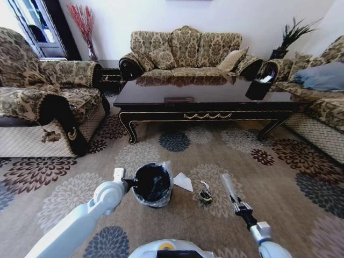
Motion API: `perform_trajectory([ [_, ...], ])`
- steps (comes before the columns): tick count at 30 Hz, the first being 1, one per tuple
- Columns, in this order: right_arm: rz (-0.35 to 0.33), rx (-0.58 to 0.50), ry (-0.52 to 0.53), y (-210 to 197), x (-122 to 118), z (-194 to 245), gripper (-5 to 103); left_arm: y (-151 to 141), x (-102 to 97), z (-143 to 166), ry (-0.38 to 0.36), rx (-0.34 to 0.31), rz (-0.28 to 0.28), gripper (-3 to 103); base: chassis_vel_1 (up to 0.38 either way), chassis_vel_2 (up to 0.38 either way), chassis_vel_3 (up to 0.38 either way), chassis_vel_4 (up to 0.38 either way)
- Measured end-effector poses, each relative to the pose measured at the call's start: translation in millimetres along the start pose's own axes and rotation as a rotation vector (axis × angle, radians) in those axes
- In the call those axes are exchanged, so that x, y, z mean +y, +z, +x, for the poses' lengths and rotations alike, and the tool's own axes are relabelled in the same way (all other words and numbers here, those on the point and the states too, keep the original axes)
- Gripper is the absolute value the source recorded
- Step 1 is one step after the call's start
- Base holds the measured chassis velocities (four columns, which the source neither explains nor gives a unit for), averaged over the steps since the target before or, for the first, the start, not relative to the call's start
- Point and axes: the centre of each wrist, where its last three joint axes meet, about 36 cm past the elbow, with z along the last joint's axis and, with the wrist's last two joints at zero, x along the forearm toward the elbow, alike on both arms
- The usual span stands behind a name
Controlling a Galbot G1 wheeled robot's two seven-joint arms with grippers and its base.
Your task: Move to the front of the table and pick up the trash from the floor, then place it into the trash bin.
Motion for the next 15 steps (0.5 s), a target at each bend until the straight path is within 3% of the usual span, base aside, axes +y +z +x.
perform_trajectory([
  [3,-0.012,-0.075,-0.011,-32,10,7,23,-19,-17.9,-10,0.071,0.020,0.000,0,0.000,0.000,0.000,0.000],
  [15,-0.030,-0.242,-0.069,-105,45,23,23,-39,-59.7,-28,0.152,0.095,-0.071,0,0.000,0.000,0.000,0.000],
])
